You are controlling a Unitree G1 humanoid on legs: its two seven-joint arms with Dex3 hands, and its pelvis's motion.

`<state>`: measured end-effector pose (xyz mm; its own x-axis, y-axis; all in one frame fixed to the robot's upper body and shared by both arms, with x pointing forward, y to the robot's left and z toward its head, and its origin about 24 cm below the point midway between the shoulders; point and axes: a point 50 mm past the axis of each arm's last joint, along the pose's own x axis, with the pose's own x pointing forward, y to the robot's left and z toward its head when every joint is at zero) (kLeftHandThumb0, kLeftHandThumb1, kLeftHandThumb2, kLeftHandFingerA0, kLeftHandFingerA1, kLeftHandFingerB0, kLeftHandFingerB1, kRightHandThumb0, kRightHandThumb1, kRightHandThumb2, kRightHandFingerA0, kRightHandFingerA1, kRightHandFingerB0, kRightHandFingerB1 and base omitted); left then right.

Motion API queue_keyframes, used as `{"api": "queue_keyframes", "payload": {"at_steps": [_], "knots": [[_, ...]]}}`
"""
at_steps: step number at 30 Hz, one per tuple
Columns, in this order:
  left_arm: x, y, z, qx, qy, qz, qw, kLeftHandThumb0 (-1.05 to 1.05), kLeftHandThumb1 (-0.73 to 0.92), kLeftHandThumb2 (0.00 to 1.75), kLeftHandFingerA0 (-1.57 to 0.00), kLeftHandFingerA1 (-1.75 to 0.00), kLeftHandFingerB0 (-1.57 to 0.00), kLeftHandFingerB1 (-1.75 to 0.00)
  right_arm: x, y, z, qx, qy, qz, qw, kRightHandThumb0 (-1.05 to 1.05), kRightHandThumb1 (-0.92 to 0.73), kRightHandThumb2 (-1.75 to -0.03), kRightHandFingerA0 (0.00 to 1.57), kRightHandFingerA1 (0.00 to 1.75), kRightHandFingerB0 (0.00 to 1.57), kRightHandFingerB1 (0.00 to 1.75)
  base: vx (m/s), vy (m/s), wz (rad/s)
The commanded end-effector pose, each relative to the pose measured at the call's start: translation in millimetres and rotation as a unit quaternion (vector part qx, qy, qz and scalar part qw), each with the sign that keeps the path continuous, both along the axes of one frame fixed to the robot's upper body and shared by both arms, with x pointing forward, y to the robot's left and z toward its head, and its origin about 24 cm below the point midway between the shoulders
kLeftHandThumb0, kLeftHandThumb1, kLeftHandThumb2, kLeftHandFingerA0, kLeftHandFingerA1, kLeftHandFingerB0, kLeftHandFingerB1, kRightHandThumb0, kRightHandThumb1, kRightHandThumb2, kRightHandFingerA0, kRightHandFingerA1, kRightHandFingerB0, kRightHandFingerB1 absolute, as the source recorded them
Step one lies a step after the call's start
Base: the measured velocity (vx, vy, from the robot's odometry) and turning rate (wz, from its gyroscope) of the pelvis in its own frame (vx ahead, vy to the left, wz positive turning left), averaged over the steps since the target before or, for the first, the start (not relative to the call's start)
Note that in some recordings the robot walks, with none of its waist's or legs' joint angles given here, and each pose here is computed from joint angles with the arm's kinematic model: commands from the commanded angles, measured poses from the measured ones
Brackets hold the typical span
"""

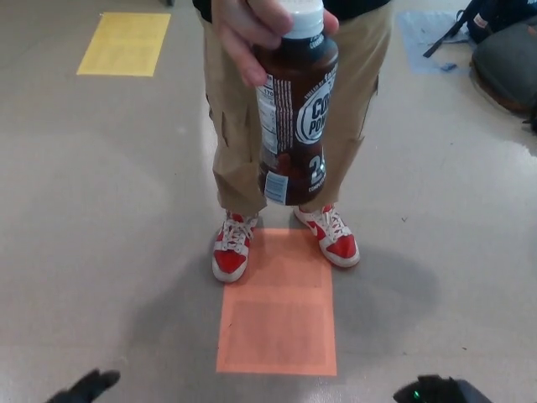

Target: The robot recieved a bottle of protein shake from a person using its left hand and then shake the protein up and down 2 two times and hand it back to the person

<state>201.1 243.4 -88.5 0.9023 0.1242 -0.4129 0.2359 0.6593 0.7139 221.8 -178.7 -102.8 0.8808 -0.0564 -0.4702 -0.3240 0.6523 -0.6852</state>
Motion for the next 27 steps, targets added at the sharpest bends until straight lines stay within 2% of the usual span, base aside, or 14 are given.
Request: {"api": "queue_keyframes", "payload": {"at_steps": [1,6,7,8,9,10,11,12,13,14,19,27], "knots": [[30.4,-12.8,60.2,-0.015,-0.183,-0.141,0.973,-0.61,0.57,0.8,-0.25,-0.43,-0.13,-0.37,6.1,5.0,13.4,-0.036,-0.131,0.035,0.99,-0.24,-0.76,-0.64,0.96,0.48,0.74,0.43,0.0,0.0,0.0],[46.7,-26.9,95.8,-0.082,-0.205,-0.172,0.96,-0.67,0.56,0.81,-0.18,-0.41,-0.07,-0.34,5.8,4.3,14.1,-0.033,-0.143,0.033,0.989,-0.25,-0.78,-0.63,0.95,0.5,0.75,0.44,0.0,0.0,0.0],[53.2,-31.8,109.8,-0.1,-0.208,-0.183,0.956,-0.35,0.43,0.98,0.0,-0.47,0.0,-0.48,6.2,4.0,14.4,-0.033,-0.144,0.032,0.989,-0.25,-0.75,-0.65,0.93,0.48,0.74,0.42,0.0,0.0,0.0],[57.3,-35.5,120.3,-0.113,-0.207,-0.191,0.953,-0.35,0.43,0.98,0.0,-0.47,0.0,-0.48,6.5,3.8,14.4,-0.033,-0.144,0.029,0.989,-0.25,-0.75,-0.65,0.93,0.48,0.74,0.42,0.0,0.0,0.0],[60.1,-38.2,127.6,-0.122,-0.207,-0.2,0.95,-0.69,0.56,0.83,-0.12,-0.41,-0.05,-0.27,6.3,3.1,14.1,-0.034,-0.142,0.028,0.989,-0.25,-0.75,-0.64,0.92,0.48,0.74,0.42,0.0,0.0,0.0],[62.8,-40.2,133.8,-0.131,-0.208,-0.205,0.947,-0.72,0.56,0.84,-0.12,-0.41,-0.04,-0.24,6.1,2.6,13.6,-0.035,-0.139,0.027,0.989,-0.25,-0.77,-0.64,0.91,0.47,0.75,0.42,0.0,0.0,0.0],[67.1,-43.1,143.0,-0.144,-0.207,-0.209,0.945,-0.7,0.66,0.62,-0.15,-0.3,-0.05,-0.18,5.6,2.2,13.2,-0.036,-0.138,0.027,0.989,-0.23,-0.74,-0.64,0.9,0.48,0.73,0.42,0.0,0.0,0.0],[69.0,-44.6,147.5,-0.151,-0.205,-0.21,0.944,-0.7,0.66,0.62,-0.15,-0.3,-0.05,-0.18,5.1,2.2,13.3,-0.035,-0.14,0.027,0.989,-0.23,-0.74,-0.64,0.9,0.48,0.73,0.42,0.0,0.0,0.0],[71.5,-45.9,152.3,-0.159,-0.203,-0.213,0.942,-0.75,0.53,0.9,-0.03,-0.38,-0.01,-0.2,4.5,1.9,13.1,-0.038,-0.141,0.029,0.989,-0.23,-0.75,-0.64,0.91,0.48,0.73,0.42,0.0,0.0,0.0],[75.0,-47.9,160.6,-0.178,-0.196,-0.218,0.939,-0.81,0.55,0.89,-0.08,-0.29,-0.07,-0.14,3.1,1.5,12.4,-0.039,-0.141,0.031,0.989,-0.22,-0.75,-0.64,0.93,0.48,0.73,0.42,0.0,0.0,0.0],[83.9,-55.2,181.5,-0.232,-0.178,-0.225,0.929,-0.77,0.51,0.9,-0.01,-0.24,0.0,-0.14,1.1,-0.7,11.3,-0.038,-0.136,0.026,0.99,-0.24,-0.76,-0.65,0.94,0.49,0.73,0.42,0.0,0.0,0.0],[97.9,-65.1,207.5,-0.29,-0.135,-0.231,0.919,-0.81,0.49,0.89,0.0,-0.12,0.0,-0.08,1.9,-1.2,12.4,-0.039,-0.142,0.028,0.989,-0.24,-0.74,-0.64,0.94,0.48,0.73,0.42,0.0,0.0,0.0]]}}
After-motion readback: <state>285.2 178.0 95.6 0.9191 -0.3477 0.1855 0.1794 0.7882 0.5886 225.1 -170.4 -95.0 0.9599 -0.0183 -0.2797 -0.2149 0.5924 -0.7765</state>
